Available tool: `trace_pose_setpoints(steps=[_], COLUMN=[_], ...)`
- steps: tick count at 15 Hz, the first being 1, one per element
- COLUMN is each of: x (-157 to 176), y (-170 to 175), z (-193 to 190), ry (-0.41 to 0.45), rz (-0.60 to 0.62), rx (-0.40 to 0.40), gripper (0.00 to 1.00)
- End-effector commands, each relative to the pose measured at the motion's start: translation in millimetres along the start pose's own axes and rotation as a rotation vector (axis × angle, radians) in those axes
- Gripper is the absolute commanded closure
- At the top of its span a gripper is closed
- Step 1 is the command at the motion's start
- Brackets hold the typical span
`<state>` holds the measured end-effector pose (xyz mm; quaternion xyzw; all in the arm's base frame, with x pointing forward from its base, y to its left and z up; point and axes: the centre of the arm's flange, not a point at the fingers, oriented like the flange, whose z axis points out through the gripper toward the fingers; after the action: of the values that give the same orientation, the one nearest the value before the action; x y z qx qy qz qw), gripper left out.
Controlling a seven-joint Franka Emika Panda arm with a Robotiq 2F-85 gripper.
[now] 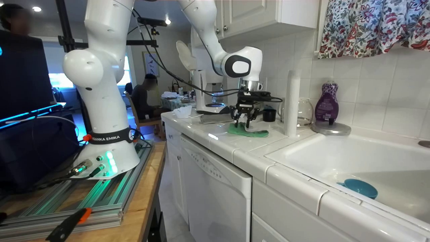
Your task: Turn the rag around, then unfold it
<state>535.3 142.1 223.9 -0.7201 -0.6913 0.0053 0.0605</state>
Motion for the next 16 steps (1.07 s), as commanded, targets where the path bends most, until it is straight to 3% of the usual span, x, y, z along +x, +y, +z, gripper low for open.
trace_pose_setpoints(steps=[1,5,11,12,14,15,16], x=[10.6,17.1,14.4,14.4,14.9,15.1,15.3], y=[11.9,16.5,15.7,15.0,13.9,13.8,13.7], z=[-2.8,-4.6,-1.4,-1.8,-3.9,-4.3,-4.5], ry=[-0.038,-0.050,-0.044,-0.045,-0.046,-0.046,-0.046], rz=[-0.046,-0.082,-0.069,-0.066,-0.068,-0.068,-0.069], rx=[-0.065,-0.083,-0.074,-0.077,-0.079,-0.077,-0.076], gripper=[0.74,0.99,1.00,0.94,0.96,0.71,0.71])
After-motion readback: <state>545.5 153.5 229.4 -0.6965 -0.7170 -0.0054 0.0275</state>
